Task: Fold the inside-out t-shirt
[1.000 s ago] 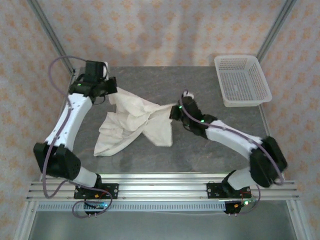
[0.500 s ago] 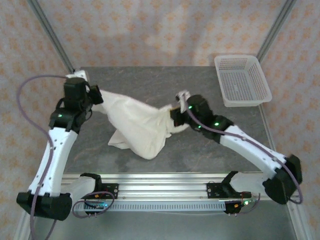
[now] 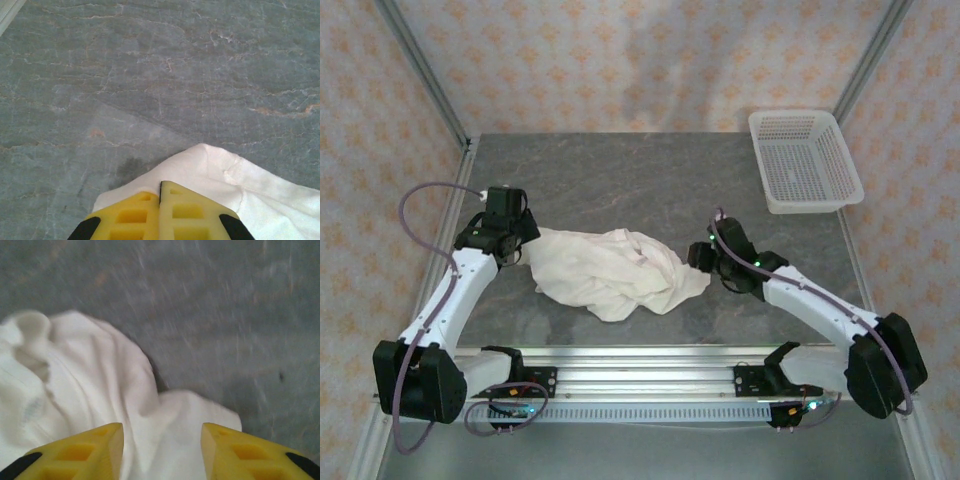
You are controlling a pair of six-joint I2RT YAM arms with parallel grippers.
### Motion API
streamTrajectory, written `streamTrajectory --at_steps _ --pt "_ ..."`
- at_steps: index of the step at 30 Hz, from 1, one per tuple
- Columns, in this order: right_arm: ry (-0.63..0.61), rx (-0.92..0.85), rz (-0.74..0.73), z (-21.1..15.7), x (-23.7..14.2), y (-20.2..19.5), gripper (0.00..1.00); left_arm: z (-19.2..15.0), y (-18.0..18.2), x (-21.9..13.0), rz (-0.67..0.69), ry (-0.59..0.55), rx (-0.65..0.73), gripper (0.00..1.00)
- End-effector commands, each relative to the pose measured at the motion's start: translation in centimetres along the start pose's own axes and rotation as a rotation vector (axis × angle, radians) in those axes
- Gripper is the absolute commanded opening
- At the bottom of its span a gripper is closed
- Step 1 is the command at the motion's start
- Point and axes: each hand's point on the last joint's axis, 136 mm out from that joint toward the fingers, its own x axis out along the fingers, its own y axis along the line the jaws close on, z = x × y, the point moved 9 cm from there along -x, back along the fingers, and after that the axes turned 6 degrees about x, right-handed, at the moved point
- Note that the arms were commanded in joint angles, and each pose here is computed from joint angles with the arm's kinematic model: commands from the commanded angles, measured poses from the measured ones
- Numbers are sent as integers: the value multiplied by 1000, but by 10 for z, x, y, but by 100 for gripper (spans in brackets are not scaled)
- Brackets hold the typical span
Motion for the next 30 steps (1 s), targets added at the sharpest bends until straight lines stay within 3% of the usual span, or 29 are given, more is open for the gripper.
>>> streamTrajectory --at_steps 1,9,13,14,17,21,24,27,30 --pt "99 125 -70 -22 18 -15 50 15 -1 -4 -1 -52 -44 0" --pt "244 225 -93 -46 56 -16 51 18 -1 -10 -2 -54 -37 0" --pt "184 213 -113 -31 42 -7 12 21 2 -17 26 -65 -35 0" --pt "127 211 -113 -19 28 -2 2 25 3 -23 33 -79 -35 0" --pt "-71 195 -50 26 -28 16 0 50 5 -59 17 -204 -42 0" --pt "-430 124 27 97 -137 44 0 96 9 -149 -61 -539 -71 0" --pt "-696 81 80 136 -229 60 0 121 23 -223 -45 -773 -116 0" --pt "-900 74 183 151 -299 68 0 129 39 -283 -13 -948 -176 0" --pt "-1044 82 298 154 -347 70 0 124 53 -322 -15 -1087 -234 0"
